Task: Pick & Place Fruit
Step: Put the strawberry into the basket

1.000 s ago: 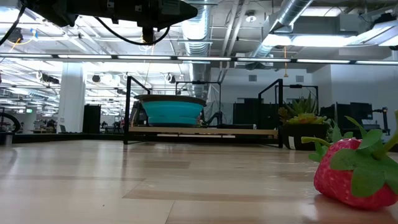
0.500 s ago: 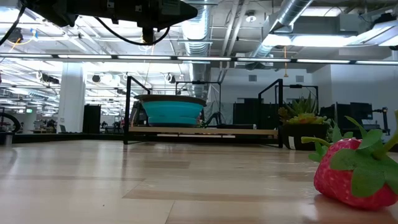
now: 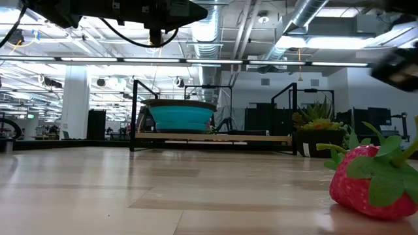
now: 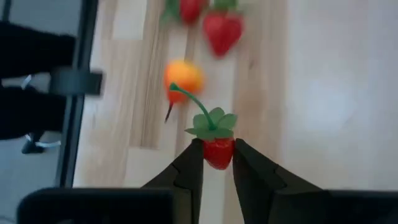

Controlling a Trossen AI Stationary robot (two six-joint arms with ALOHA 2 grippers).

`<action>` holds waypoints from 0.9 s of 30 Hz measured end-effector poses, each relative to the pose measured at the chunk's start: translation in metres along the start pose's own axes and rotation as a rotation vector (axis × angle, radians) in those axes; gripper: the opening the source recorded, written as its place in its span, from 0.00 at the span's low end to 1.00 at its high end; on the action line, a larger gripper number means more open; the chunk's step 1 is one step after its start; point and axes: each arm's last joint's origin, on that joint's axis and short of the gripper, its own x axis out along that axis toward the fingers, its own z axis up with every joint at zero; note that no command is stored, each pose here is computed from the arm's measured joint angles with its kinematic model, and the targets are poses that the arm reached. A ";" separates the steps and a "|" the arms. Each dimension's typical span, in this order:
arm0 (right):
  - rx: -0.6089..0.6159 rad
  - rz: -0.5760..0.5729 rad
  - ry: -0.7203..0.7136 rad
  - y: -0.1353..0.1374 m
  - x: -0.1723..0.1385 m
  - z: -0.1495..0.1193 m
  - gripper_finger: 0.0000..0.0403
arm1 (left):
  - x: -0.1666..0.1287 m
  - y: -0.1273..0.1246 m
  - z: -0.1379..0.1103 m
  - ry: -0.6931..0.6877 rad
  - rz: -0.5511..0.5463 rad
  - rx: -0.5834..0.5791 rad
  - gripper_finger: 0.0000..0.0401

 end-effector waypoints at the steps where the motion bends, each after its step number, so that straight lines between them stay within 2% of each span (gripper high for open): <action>1: 0.000 0.003 -0.018 -0.004 -0.004 0.004 0.16 | 0.000 0.000 0.000 0.000 0.000 0.002 0.01; 9: 0.056 -0.031 -0.122 -0.039 -0.027 0.032 0.01 | 0.001 0.002 0.000 0.001 0.008 0.004 0.01; 14: 0.110 -0.073 -0.116 -0.056 -0.026 0.038 0.03 | 0.001 0.001 -0.001 0.010 0.004 0.008 0.01; 17: 0.121 -0.079 -0.122 -0.059 -0.026 0.040 0.03 | -0.002 -0.003 -0.012 0.115 -0.011 0.026 0.01; 20: 0.095 -0.079 -0.132 -0.060 -0.029 0.041 0.01 | -0.007 -0.007 -0.026 0.253 -0.027 -0.041 0.01; 23: 0.066 -0.091 -0.151 -0.060 -0.029 0.043 0.01 | -0.012 -0.012 -0.035 0.359 -0.113 -0.137 0.01; 27: 0.048 -0.163 -0.184 -0.062 -0.030 0.044 0.00 | -0.014 -0.018 -0.034 0.386 -0.241 -0.184 0.01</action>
